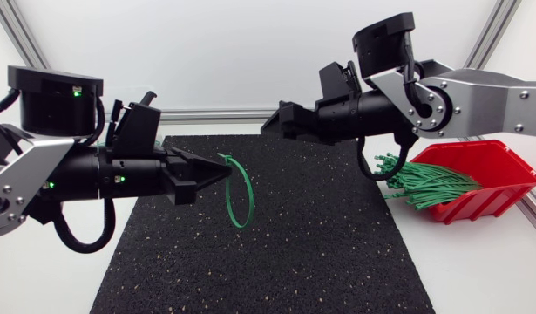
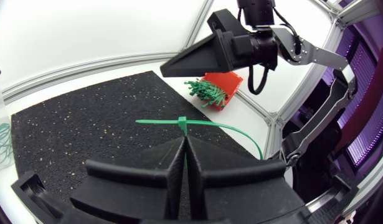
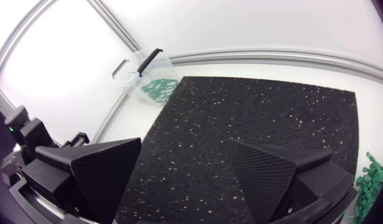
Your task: Take a green cable tie from the red box, thread the tail through the head to close it, then place it in the transparent bin on the left.
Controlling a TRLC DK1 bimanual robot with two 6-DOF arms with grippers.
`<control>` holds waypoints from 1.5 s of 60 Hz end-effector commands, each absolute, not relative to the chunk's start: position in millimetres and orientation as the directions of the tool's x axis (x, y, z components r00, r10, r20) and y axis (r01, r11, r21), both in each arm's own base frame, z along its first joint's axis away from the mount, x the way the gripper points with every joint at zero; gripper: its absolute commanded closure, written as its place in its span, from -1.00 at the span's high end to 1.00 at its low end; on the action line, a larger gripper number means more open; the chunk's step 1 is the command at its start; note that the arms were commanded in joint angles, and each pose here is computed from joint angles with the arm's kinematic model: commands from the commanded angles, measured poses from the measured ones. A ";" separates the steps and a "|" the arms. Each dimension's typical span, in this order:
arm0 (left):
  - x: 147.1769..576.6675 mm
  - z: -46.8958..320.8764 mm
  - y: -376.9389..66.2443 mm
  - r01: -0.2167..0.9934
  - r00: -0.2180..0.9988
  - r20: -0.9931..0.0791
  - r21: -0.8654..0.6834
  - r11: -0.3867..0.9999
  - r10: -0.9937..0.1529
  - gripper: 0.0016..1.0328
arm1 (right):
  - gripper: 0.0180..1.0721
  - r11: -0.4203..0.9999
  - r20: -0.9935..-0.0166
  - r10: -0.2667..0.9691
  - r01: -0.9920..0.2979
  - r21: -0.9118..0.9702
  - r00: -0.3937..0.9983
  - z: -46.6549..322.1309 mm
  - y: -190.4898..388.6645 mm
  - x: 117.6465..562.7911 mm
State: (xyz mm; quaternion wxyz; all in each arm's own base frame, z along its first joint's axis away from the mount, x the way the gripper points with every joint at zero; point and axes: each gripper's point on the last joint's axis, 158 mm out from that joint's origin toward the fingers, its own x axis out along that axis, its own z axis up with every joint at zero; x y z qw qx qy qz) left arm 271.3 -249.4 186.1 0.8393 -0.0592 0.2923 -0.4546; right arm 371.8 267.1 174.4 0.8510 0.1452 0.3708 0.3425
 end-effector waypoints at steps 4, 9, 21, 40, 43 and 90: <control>307.1 182.1 -216.4 0.652 0.555 -0.500 -0.235 0.721 -0.665 -0.93 | 0.91 0.847 -0.629 0.504 -0.481 0.226 0.592 143.2 236.5 388.8; 334.9 175.9 -180.6 0.541 0.671 -0.530 -0.127 0.831 -0.518 -0.93 | 0.91 0.908 -0.651 0.347 -0.416 0.052 0.675 138.6 203.1 403.1; 460.5 242.6 -4.7 0.075 0.917 -0.393 0.017 0.997 -0.062 -0.93 | 0.91 0.943 -0.581 0.131 -0.283 -0.178 0.804 166.1 134.9 408.3; 571.4 179.4 116.9 -0.188 0.754 -0.636 0.034 0.981 0.167 -0.86 | 0.91 0.932 -0.570 0.131 -0.296 -0.207 0.811 171.3 120.4 372.1; 566.2 139.7 123.5 -0.215 0.653 -0.730 0.077 0.974 0.202 0.30 | 0.91 0.932 -0.572 0.128 -0.296 -0.211 0.810 172.5 116.4 365.1; 319.1 163.2 23.7 -0.076 0.911 -0.401 0.066 0.995 0.096 0.94 | 0.91 0.988 -0.285 -0.047 0.002 -0.156 0.957 172.9 -10.0 277.3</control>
